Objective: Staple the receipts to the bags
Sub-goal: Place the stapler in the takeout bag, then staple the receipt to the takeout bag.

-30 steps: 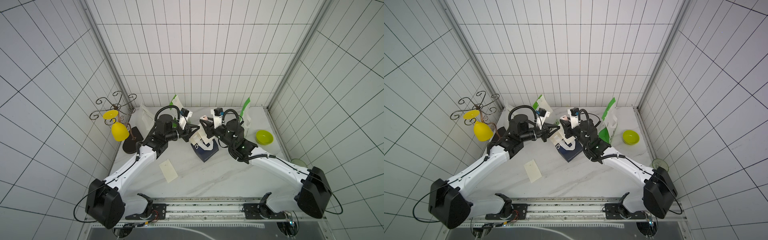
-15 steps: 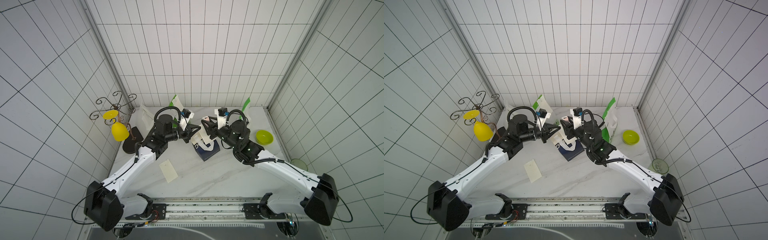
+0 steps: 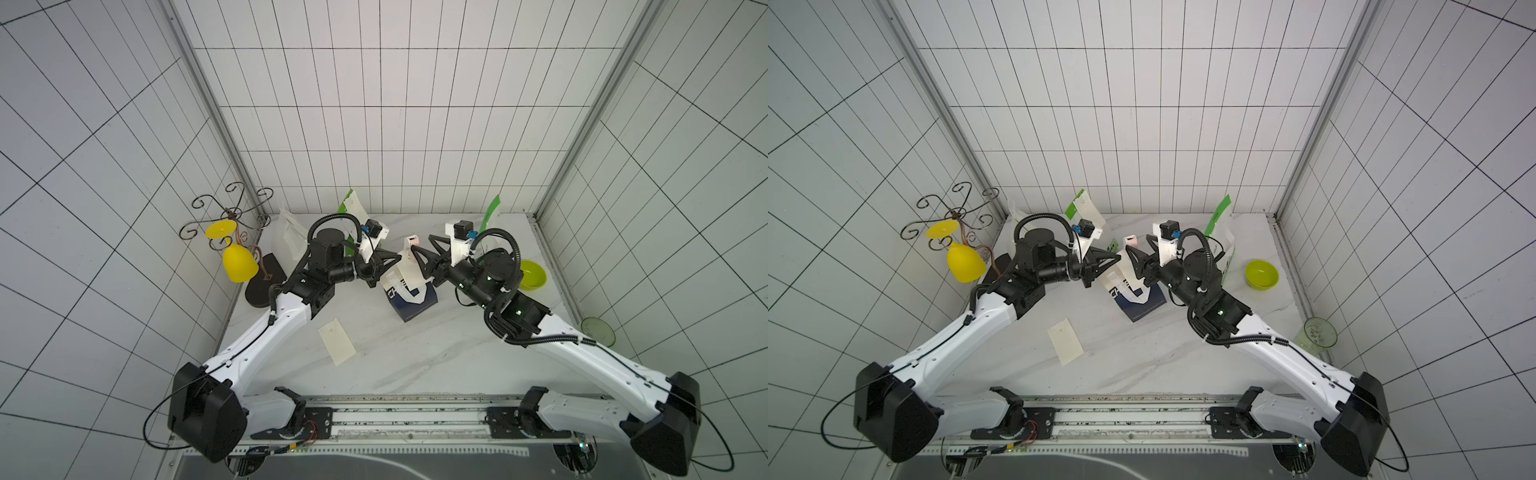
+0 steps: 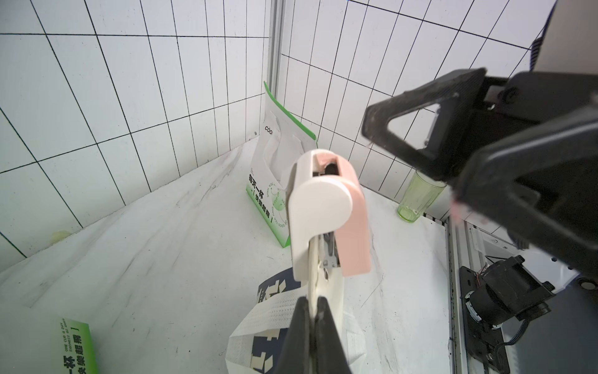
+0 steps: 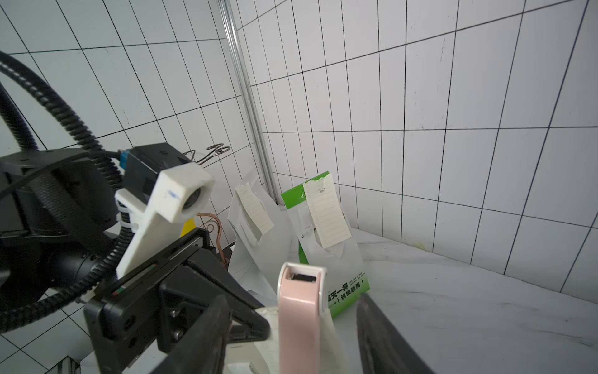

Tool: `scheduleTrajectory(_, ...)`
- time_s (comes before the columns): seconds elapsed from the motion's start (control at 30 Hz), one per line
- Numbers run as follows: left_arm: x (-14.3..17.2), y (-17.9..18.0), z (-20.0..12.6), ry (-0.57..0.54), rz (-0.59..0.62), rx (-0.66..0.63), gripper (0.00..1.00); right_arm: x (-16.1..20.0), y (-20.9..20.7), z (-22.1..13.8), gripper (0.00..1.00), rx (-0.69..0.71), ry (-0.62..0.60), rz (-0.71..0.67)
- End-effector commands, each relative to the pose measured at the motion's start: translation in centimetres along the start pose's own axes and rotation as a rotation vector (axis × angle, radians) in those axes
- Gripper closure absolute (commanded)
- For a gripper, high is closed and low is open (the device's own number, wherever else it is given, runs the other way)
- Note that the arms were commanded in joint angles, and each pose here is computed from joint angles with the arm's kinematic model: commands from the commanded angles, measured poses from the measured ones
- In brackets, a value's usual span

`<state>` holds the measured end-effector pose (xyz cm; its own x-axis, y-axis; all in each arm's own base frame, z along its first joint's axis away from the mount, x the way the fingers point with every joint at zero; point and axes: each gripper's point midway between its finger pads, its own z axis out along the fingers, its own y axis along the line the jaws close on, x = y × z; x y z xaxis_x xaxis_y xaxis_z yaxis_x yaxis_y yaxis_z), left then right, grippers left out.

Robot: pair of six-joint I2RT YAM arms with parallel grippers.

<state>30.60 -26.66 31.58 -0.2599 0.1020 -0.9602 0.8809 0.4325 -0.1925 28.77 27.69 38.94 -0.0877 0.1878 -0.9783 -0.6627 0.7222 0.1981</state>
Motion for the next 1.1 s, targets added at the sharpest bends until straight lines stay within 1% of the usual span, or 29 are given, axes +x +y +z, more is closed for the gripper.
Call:
scheduleTrajectory(0.0, -2.2, -0.9, -1.0, -0.055, 0.086, 0.053, 1.0, 0.9, 0.5, -1.4, 0.36, -0.034, 0.029, -0.022)
scheduleTrajectory(0.17, -1.7, -3.1, -1.9, -0.055, 0.148, 0.19, 1.0, 1.4, 2.2, -2.8, 0.35, -0.148, 0.078, -0.054)
scheduleTrajectory(0.23, -1.5, -4.3, -2.4, -0.054, 0.173, 0.249, 1.0, 1.2, 2.8, -3.7, 0.3, -0.215, 0.085, -0.067)
scheduleTrajectory(0.3, -1.3, -5.4, -2.8, -0.048, 0.191, 0.304, 1.0, 1.0, 3.2, -4.3, 0.29, -0.275, 0.095, -0.07)
scheduleTrajectory(0.37, -1.2, -6.0, -3.1, -0.049, 0.198, 0.335, 1.0, 0.5, 3.7, -5.1, 0.29, -0.336, 0.088, -0.079)
scheduleTrajectory(0.43, -1.0, -6.8, -3.4, -0.049, 0.2, 0.381, 1.0, 0.1, 4.0, -5.8, 0.26, -0.386, 0.093, -0.094)
scheduleTrajectory(0.53, -1.1, -7.8, -3.8, -0.058, 0.21, 0.434, 1.0, 0.3, 4.7, -6.2, 0.25, -0.461, 0.127, -0.107)
scheduleTrajectory(0.67, -1.3, -8.2, -3.8, -0.058, 0.211, 0.437, 1.0, 1.4, 6.2, -6.5, 0.23, -0.583, 0.184, -0.106)
scheduleTrajectory(0.8, -1.2, -9.2, -3.8, -0.042, 0.239, 0.443, 1.0, 2.2, 5.6, -5.4, 0.22, -0.552, 0.213, -0.109)
scheduleTrajectory(1.07, -1.2, -10.4, -4.0, -0.038, 0.256, 0.472, 1.0, 1.9, 6.6, -4.5, 0.21, -0.631, 0.223, -0.116)
